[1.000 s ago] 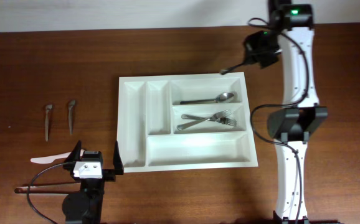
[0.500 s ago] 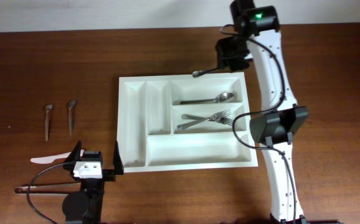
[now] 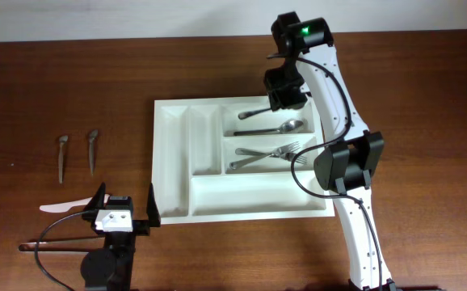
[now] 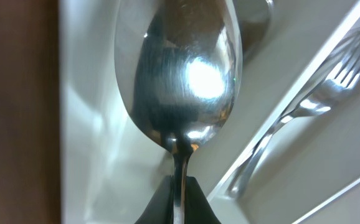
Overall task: Pack container
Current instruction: 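Carry the spoon with the right gripper into the upper right compartment, then release the spoon and retract the right gripper to the right side, then move the left gripper over the metal sticks at the left edge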
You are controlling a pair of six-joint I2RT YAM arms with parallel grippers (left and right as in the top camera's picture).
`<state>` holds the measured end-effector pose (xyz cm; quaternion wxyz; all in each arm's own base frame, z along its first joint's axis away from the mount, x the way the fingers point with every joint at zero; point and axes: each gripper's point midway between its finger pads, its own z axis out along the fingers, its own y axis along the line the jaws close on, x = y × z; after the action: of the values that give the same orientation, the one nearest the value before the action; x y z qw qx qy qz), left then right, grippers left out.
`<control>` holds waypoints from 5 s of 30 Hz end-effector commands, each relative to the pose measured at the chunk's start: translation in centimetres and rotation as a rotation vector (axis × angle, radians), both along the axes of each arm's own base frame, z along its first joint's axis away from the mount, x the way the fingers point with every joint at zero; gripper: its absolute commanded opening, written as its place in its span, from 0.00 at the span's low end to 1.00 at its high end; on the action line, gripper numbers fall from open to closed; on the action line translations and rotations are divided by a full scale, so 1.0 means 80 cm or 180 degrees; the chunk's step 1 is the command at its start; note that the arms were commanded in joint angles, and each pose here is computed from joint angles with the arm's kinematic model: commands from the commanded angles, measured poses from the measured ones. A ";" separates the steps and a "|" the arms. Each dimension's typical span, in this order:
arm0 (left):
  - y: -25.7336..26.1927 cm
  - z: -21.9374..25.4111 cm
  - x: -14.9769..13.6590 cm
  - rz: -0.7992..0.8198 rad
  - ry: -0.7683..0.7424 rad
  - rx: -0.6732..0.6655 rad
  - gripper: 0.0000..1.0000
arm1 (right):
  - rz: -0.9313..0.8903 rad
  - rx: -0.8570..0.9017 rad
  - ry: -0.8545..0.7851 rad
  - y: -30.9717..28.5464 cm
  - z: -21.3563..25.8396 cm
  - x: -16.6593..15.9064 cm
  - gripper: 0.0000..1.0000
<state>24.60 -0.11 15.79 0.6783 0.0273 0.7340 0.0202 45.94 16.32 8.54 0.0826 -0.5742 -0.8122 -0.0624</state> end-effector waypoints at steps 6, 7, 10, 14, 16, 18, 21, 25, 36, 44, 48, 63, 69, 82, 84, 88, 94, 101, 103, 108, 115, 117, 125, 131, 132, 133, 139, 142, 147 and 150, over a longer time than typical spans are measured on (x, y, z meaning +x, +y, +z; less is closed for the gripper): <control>0.003 -0.002 0.000 0.0034 0.0004 0.0064 0.99 | -0.0106 -0.0120 0.0027 -0.011 0.011 -0.008 0.09; 0.003 -0.002 0.000 0.0034 0.0004 0.0064 0.99 | -0.0106 -0.0130 0.0026 -0.011 0.010 -0.008 0.10; 0.003 -0.002 0.000 0.0034 0.0004 0.0064 0.99 | -0.0103 -0.0176 0.0015 -0.014 0.010 -0.008 0.20; 0.003 -0.002 0.000 0.0034 0.0004 0.0064 0.99 | -0.0080 -0.0217 -0.0004 -0.017 0.009 -0.007 0.38; 0.003 -0.002 0.000 0.0034 0.0004 0.0064 0.99 | -0.0034 -0.0220 -0.0039 -0.018 0.009 -0.004 0.45; 0.003 -0.002 0.000 0.0034 0.0004 0.0064 0.99 | 0.0159 -0.0179 -0.0194 -0.020 0.010 0.008 0.52; 0.003 -0.002 0.000 0.0034 0.0004 0.0064 0.99 | 0.0570 -0.0140 -0.0504 -0.031 0.021 0.031 0.65; 0.003 -0.002 0.000 0.0034 0.0004 0.0064 0.99 | 0.1063 -0.0246 -0.0934 -0.066 0.053 0.057 0.99; 0.003 -0.002 0.000 0.0034 0.0002 0.0064 0.99 | 0.2155 -0.0584 -0.2241 -0.186 0.221 0.063 0.99; 0.003 -0.002 0.000 0.0034 0.0004 0.0064 0.99 | 0.2350 -0.1142 -0.2575 -0.237 0.333 -0.005 0.99; 0.003 -0.002 0.000 0.0034 0.0004 0.0064 0.99 | 0.2520 -0.1290 -0.2295 -0.259 0.346 -0.069 0.99; 0.003 -0.002 0.000 0.0034 0.0004 0.0064 0.99 | 0.3593 -0.1060 -0.1238 -0.307 0.222 -0.176 0.99; 0.003 -0.002 0.000 0.0034 0.0004 0.0064 0.99 | 0.3749 -0.0904 -0.1227 -0.323 0.164 -0.168 0.99; 0.003 -0.002 0.000 0.0034 0.0004 0.0064 0.99 | 0.3557 -0.1452 -0.0880 -0.383 0.140 -0.159 0.99; 0.003 -0.002 0.000 0.0034 0.0002 0.0064 0.99 | 0.3487 -0.1499 -0.0893 -0.395 0.139 -0.156 0.99; 0.003 -0.002 0.000 0.0034 0.0004 0.0064 0.99 | 0.3182 -0.1530 -0.0885 -0.425 0.125 -0.153 0.99; 0.005 -0.002 0.000 0.0065 0.0003 0.0066 0.99 | 0.2958 -0.1418 -0.0920 -0.436 0.116 -0.158 0.99; -0.020 0.025 0.000 -0.0302 -0.0273 -0.0157 0.99 | 0.2958 -0.1419 -0.0920 -0.436 0.116 -0.158 0.99; -0.025 0.030 -0.001 -0.0380 -0.0298 -0.0160 0.99 | 0.2958 -0.1419 -0.0920 -0.436 0.116 -0.158 0.99; -0.024 0.040 -0.006 -0.0354 -0.0174 -0.0259 0.99 | 0.2958 -0.1419 -0.0920 -0.436 0.116 -0.158 0.99; 0.016 0.083 -0.024 0.0281 0.0539 -0.0257 0.99 | 0.2958 -0.1419 -0.0920 -0.436 0.116 -0.158 0.99; 0.010 0.098 -0.027 0.0220 0.0834 -0.0318 0.99 | 0.2958 -0.1419 -0.0920 -0.436 0.116 -0.158 0.99; -0.043 0.129 -0.002 -0.0569 0.1202 -0.0426 0.99 | 0.2958 -0.1419 -0.0920 -0.436 0.116 -0.158 0.99; 0.069 0.119 -0.011 0.1484 0.1499 -0.1069 0.99 | 0.2958 -0.1419 -0.0920 -0.436 0.116 -0.158 0.99; 0.078 0.121 -0.017 0.1668 0.1575 -0.1059 0.99 | 0.2958 -0.1419 -0.0920 -0.436 0.116 -0.158 0.99; 0.082 0.124 -0.021 0.1733 0.1694 -0.0992 0.99 | 0.2958 -0.1419 -0.0920 -0.436 0.116 -0.158 0.99; 0.052 0.109 -0.016 0.1362 0.2130 -0.1067 0.99 | 0.2958 -0.1419 -0.0920 -0.436 0.116 -0.158 0.99; 0.074 0.106 -0.019 0.1693 0.2130 -0.0942 0.99 | 0.2958 -0.1419 -0.0920 -0.436 0.116 -0.158 0.99; 0.134 0.071 -0.124 0.4066 0.1730 -0.2430 0.99 | 0.2958 -0.1419 -0.0920 -0.436 0.116 -0.158 0.99; 0.138 0.057 -0.178 0.4944 0.1575 -0.2908 0.99 | 0.2958 -0.1419 -0.0920 -0.436 0.116 -0.158 0.98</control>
<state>12.12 9.20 19.43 0.1969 -0.5556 0.7901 0.1680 33.35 -18.63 18.11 -0.1374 -0.1390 -0.9774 0.0807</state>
